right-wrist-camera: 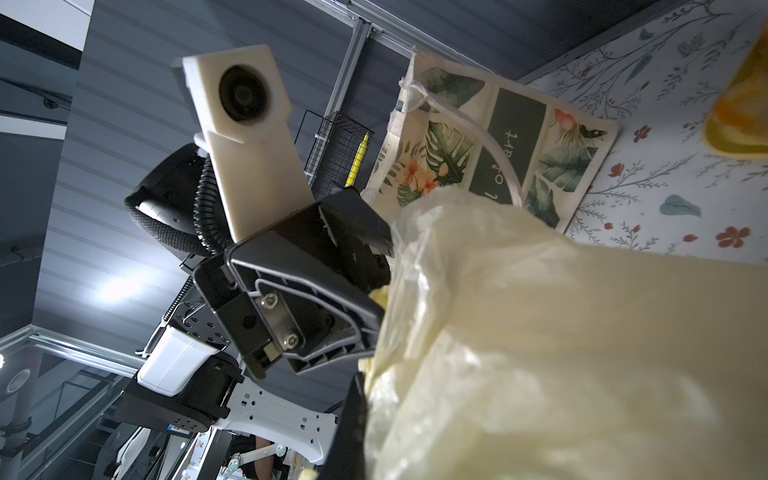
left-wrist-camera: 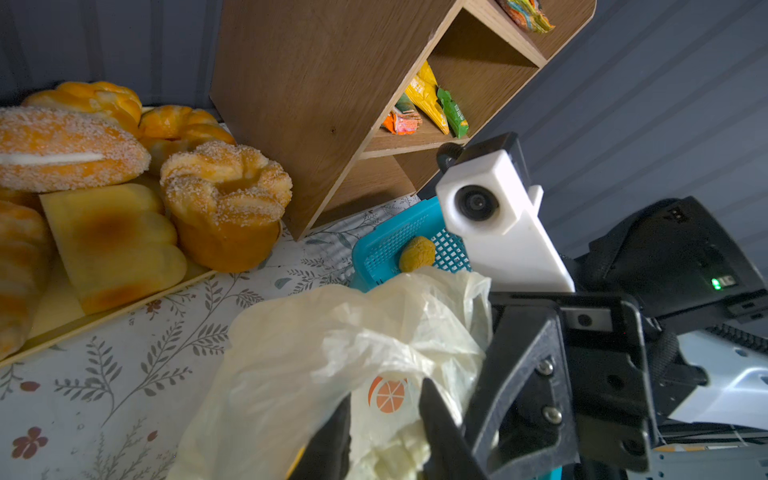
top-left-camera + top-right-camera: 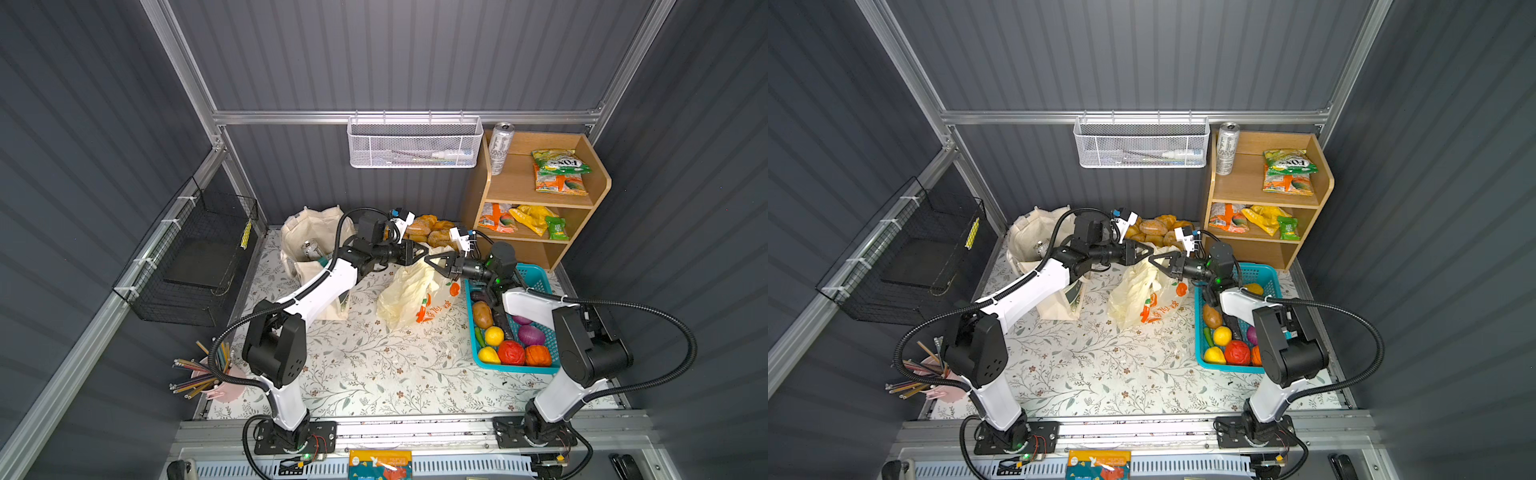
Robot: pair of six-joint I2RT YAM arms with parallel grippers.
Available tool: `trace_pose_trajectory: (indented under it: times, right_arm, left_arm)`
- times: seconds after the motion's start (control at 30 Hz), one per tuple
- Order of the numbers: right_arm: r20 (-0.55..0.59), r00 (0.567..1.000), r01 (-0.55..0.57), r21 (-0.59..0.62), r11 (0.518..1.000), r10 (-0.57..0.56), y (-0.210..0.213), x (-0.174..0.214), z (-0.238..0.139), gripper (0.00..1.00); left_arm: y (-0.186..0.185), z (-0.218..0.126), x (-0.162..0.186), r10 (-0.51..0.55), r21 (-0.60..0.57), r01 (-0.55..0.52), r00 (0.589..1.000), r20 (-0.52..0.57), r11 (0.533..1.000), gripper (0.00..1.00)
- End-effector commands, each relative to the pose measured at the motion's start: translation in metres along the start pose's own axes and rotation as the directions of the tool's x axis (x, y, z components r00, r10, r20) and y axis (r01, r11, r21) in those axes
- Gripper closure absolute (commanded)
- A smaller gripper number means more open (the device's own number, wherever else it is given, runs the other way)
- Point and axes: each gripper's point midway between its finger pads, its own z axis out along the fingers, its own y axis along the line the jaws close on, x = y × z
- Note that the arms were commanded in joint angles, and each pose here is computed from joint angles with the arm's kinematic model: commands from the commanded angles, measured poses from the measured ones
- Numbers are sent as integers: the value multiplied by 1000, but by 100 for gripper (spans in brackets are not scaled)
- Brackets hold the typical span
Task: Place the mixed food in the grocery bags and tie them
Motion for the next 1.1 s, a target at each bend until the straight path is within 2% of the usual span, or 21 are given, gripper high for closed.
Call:
trace_pose_trajectory:
  times: [0.0, 0.1, 0.17, 0.23, 0.3, 0.33, 0.43, 0.47, 0.53, 0.67, 0.83, 1.03, 1.07]
  right_arm:
    - [4, 999, 51, -23, 998, -51, 8, -5, -1, 100]
    - [5, 999, 51, -22, 998, -51, 8, -5, -1, 100]
    - [5, 999, 52, -22, 998, -52, 8, -5, -1, 100]
    - [4, 999, 51, -22, 998, -51, 8, -5, -1, 100]
    - [3, 999, 46, -20, 999, -46, 7, -4, -1, 100]
    - [0, 999, 45, -20, 999, -45, 7, -4, -1, 97]
    - [2, 999, 36, -12, 999, -36, 6, -2, -6, 68]
    - [6, 999, 33, -9, 999, -33, 5, -2, -8, 62]
    - [15, 1000, 22, 4, 1000, -22, 4, 0, -16, 53]
    - [26, 1000, 1, 24, 1000, -2, 3, 8, -30, 42]
    - [33, 999, -35, 50, 998, 34, -4, 27, -43, 36]
    - [7, 998, -69, 56, 996, 68, -8, 48, -46, 39]
    - [0, 998, -67, 53, 996, 67, -7, 51, -44, 40]
  left_arm:
    - [-9, 1, 0, -4, 62, 4, 1000, 0, 998, 82]
    - [-12, 1, 2, -12, 81, 12, 1000, -1, 997, 83]
    - [-12, 0, 2, -9, 82, 9, 1000, 2, 997, 88]
    - [-13, -1, 1, -7, 81, 6, 1000, 9, 997, 98]
    - [-13, -2, 0, -5, 79, 4, 1000, 14, 997, 100]
    - [-13, -2, 0, -6, 75, 5, 1000, 16, 997, 100]
    - [-10, -3, -1, -7, 59, 5, 1000, 29, 998, 100]
    - [-8, -3, -1, -9, 51, 7, 1000, 29, 999, 100]
    - [-1, -3, 1, -15, 25, 14, 999, 31, 1000, 100]
    - [8, -5, -1, -26, 6, 25, 998, 53, 1000, 100]
    - [10, -7, -5, -22, 2, 22, 997, 68, 1000, 100]
    - [12, -8, -5, -16, -4, 17, 998, 66, 1000, 100]
    - [19, -5, 8, -35, -14, 36, 998, 43, 999, 100]
